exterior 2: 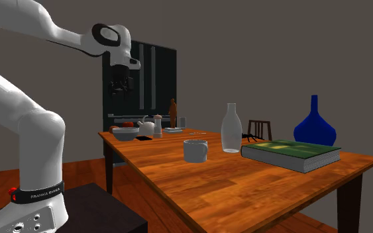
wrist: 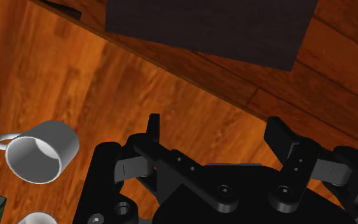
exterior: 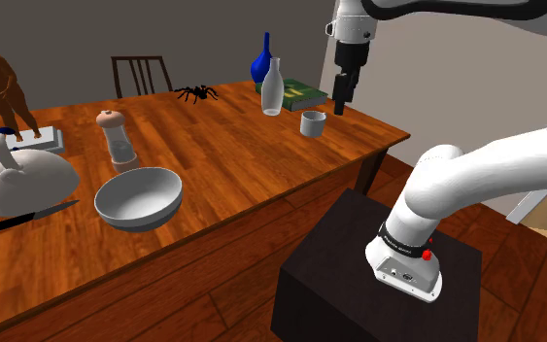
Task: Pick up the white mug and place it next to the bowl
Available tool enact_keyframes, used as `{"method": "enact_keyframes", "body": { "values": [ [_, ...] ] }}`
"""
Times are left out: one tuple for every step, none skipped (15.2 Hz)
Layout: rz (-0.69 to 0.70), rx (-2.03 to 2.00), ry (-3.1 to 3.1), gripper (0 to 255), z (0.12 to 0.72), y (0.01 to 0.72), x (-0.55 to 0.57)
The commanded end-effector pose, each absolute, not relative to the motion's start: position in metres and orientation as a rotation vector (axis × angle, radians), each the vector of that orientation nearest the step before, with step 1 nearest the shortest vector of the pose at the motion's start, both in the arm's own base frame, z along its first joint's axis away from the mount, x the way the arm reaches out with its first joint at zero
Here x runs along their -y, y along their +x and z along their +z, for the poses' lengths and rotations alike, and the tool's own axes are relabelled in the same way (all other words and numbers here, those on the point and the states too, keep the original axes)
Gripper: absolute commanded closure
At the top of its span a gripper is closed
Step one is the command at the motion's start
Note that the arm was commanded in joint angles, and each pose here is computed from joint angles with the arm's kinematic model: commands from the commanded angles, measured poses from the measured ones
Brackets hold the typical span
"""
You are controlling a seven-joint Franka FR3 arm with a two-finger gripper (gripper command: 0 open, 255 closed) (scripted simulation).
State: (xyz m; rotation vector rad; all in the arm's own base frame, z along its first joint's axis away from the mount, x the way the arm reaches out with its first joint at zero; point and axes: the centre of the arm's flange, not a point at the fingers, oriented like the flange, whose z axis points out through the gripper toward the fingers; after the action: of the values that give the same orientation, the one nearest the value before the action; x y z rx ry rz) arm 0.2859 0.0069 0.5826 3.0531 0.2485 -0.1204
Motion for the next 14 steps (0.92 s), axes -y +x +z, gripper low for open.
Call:
{"method": "enact_keyframes", "body": {
  "values": [
    [-0.120, -0.248, 3.053, 0, 0.583, 0.286, -0.007],
    [-0.118, -0.245, 3.054, 0, 0.577, 0.294, 0.002],
    [-0.116, -0.241, 3.056, 0, 0.571, 0.302, 0.010],
    [-0.114, -0.237, 3.057, 0, 0.565, 0.310, 0.019],
    [-0.112, -0.234, 3.059, 0, 0.559, 0.318, 0.027],
    [-0.110, -0.230, 3.060, 0, 0.552, 0.326, 0.036],
    [-0.108, -0.226, 3.061, 0, 0.546, 0.334, 0.044],
    [-0.106, -0.223, 3.063, 0, 0.540, 0.342, 0.053],
    [-0.104, -0.219, 3.064, 0, 0.534, 0.350, 0.062],
    [-0.102, -0.215, 3.065, 0, 0.528, 0.358, 0.070],
    [-0.100, -0.212, 3.066, 0, 0.522, 0.366, 0.079],
    [-0.098, -0.208, 3.068, 0, 0.516, 0.374, 0.088],
    [-0.096, -0.204, 3.069, 0, 0.510, 0.382, 0.096],
    [-0.094, -0.201, 3.070, 0, 0.504, 0.390, 0.105]
  ]
}}
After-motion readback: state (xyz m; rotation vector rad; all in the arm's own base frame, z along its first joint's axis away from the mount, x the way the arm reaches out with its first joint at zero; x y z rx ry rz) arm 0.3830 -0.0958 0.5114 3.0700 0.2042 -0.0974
